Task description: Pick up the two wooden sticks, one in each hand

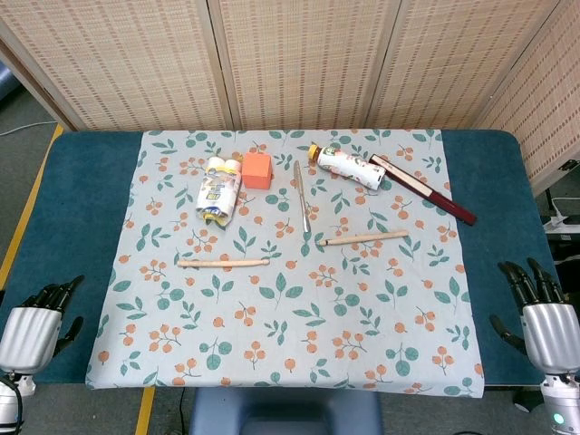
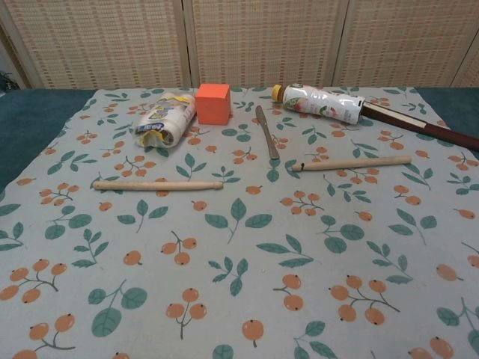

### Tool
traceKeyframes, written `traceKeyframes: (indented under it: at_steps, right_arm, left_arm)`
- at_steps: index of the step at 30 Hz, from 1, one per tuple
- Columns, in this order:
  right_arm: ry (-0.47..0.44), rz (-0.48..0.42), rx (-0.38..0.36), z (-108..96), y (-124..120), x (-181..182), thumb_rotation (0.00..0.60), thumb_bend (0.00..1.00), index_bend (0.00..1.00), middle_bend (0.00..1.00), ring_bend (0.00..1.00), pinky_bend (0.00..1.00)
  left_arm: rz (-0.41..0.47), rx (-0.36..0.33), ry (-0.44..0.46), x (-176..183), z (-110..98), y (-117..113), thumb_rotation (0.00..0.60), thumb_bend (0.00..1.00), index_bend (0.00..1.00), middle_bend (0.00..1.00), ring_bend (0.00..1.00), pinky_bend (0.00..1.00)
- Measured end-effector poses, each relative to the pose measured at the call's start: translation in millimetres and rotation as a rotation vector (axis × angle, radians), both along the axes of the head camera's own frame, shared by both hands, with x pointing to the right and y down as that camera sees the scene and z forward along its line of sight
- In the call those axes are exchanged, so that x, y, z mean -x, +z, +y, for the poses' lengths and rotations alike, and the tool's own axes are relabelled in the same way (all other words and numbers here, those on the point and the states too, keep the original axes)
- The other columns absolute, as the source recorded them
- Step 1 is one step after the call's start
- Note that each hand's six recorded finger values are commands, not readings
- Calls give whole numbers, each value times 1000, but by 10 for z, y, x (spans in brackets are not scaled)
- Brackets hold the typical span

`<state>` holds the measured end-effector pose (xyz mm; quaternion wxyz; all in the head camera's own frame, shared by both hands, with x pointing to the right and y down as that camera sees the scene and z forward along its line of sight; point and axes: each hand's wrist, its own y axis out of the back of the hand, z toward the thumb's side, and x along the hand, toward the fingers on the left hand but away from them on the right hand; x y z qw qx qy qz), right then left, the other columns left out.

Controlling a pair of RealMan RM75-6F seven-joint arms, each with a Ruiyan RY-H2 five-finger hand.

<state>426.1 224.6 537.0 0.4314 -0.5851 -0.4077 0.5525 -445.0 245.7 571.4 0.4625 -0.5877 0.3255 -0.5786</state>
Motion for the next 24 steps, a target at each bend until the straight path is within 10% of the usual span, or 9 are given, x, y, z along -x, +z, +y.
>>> traceKeyframes:
  at_steps: [8,15,24]
  right_arm:
    - [-12,-19,20,10,30,29,600,154,117,128,0,158]
    - [-80,-117,15,-7,43,136,600,153,118,129,0,158]
    - [-128,-177,-21,3,-33,155,600,153,120,129,0,158]
  left_arm:
    - [-3,4,4,-19,3,46,600,357,139,256,332,583]
    - [37,-39,8,-209,-34,218,600,357,139,259,832,983]
    - [117,11,96,-888,-215,651,600,369,132,271,932,1000]
